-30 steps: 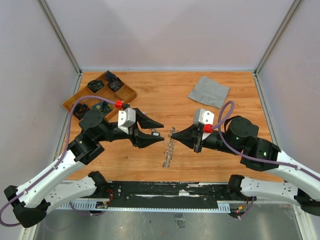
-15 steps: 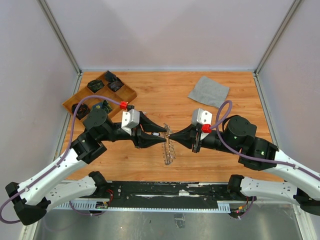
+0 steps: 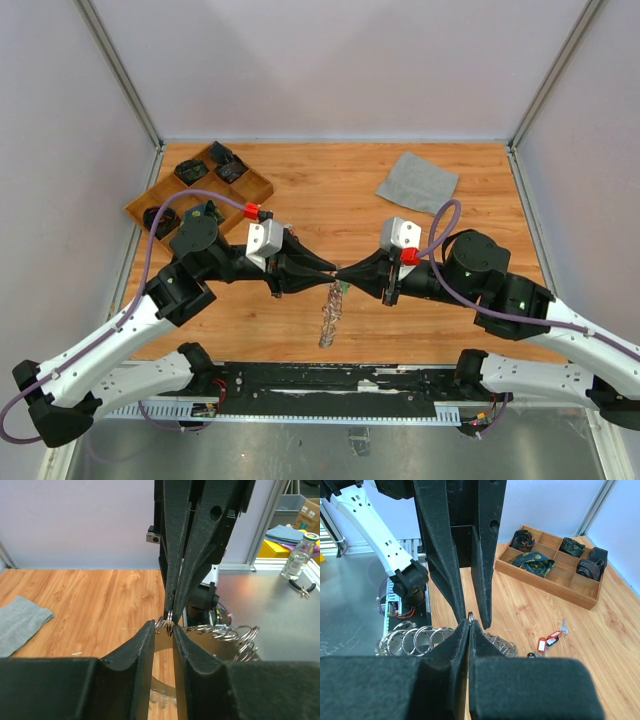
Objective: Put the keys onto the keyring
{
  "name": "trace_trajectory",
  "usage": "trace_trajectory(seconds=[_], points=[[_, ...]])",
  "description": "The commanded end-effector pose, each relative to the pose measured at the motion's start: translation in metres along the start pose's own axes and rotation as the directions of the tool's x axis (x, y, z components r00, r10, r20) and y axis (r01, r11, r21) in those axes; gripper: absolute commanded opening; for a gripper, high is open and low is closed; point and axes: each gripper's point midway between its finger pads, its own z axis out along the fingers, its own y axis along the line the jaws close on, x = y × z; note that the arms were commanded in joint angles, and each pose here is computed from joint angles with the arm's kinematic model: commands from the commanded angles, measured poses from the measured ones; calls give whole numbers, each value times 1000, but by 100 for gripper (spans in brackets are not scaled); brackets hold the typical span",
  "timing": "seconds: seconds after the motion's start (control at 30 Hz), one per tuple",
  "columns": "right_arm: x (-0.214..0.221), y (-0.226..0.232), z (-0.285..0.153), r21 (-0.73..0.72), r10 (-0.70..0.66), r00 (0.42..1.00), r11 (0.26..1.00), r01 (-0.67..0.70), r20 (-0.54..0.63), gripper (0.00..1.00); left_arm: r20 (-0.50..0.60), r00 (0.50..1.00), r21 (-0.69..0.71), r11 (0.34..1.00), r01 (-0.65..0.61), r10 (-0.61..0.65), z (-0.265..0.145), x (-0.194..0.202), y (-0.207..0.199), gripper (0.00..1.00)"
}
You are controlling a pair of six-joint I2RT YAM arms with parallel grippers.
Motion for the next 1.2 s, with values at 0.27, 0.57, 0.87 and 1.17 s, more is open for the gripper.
trace_trajectory(seconds=[0.27, 0.57, 0.87, 1.17], points=[[-24, -3, 1, 5, -7, 996, 1000, 7, 87, 1, 48, 999, 28, 999, -27, 26, 3, -20, -8, 14], [-28, -4, -3, 14, -19, 996, 1000, 17, 93, 3, 119, 993, 3, 1000, -4, 3, -1, -34, -9, 1], [-38, -18, -32, 127, -59, 986, 991, 40, 155, 46, 138, 990, -40, 999, 5, 0, -7, -36, -6, 1], [9, -35, -40, 232, -13, 1000, 972, 18, -21, 47, 171, 985, -139, 990, 19, 5, -18, -42, 3, 0]])
